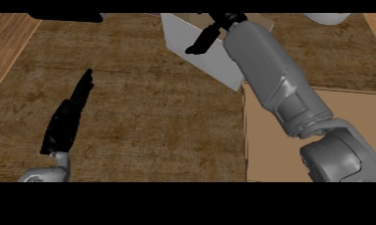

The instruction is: Pick the sweet potato from the tray and place it in the cardboard box

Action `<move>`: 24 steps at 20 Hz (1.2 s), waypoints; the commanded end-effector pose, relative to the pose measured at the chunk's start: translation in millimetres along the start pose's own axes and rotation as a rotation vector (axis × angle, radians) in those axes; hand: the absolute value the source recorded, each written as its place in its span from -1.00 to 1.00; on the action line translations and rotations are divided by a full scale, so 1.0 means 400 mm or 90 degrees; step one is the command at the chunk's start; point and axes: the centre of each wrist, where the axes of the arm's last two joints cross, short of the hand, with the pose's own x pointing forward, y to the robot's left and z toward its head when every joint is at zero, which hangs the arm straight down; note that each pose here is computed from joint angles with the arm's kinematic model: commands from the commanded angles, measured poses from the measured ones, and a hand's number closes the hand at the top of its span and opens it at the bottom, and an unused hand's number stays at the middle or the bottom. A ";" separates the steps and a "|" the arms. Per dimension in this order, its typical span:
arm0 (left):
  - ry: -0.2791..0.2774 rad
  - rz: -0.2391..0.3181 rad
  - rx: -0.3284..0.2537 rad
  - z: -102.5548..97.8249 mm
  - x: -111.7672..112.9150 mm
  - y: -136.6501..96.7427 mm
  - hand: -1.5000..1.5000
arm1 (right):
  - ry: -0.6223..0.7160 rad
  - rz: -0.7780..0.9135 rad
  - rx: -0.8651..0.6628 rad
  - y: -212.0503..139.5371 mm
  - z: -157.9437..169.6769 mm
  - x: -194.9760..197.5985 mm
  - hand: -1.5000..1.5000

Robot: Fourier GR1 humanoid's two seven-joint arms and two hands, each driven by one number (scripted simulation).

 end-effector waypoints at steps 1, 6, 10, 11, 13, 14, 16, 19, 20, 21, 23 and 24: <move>0.001 -0.005 0.018 -0.001 -0.012 0.023 0.00 | 0.005 -0.100 -0.064 0.018 0.004 -0.014 -1.00; -0.003 0.003 -0.004 0.006 0.005 0.019 0.00 | 0.000 -0.247 -0.180 -0.035 0.005 -0.011 -1.00; -0.001 -0.003 0.000 -0.002 -0.026 0.001 0.00 | -0.024 -0.357 -0.227 -0.149 0.034 -0.061 -1.00; -0.010 -0.002 0.006 -0.019 0.006 0.010 0.00 | -0.024 -0.367 -0.265 -0.185 0.057 -0.101 -1.00; -0.011 0.003 0.002 -0.015 -0.001 0.010 0.00 | -0.007 -0.363 -0.279 -0.223 0.091 -0.159 -1.00; 0.006 -0.004 0.006 -0.013 -0.006 0.022 0.00 | 0.009 -0.373 -0.310 -0.265 0.109 -0.173 -1.00; -0.011 0.004 -0.005 -0.009 0.005 0.000 0.00 | 0.034 -0.365 -0.352 -0.309 0.140 -0.205 -1.00; -0.013 -0.005 -0.005 0.001 -0.002 -0.017 0.00 | 0.050 -0.375 -0.379 -0.369 0.194 -0.258 -1.00; -0.003 -0.004 -0.004 -0.008 -0.015 0.011 0.00 | 0.044 -0.388 -0.385 -0.357 0.213 -0.294 -1.00; -0.012 0.006 0.005 -0.010 0.004 0.019 0.00 | 0.031 -0.400 -0.379 -0.433 0.251 -0.298 -1.00; -0.011 0.007 -0.003 -0.012 0.016 0.007 0.00 | 0.031 -0.394 -0.386 -0.439 0.303 -0.360 -1.00; -0.014 0.003 -0.002 -0.016 -0.006 0.011 0.00 | 0.031 -0.387 -0.392 -0.481 0.311 -0.342 -1.00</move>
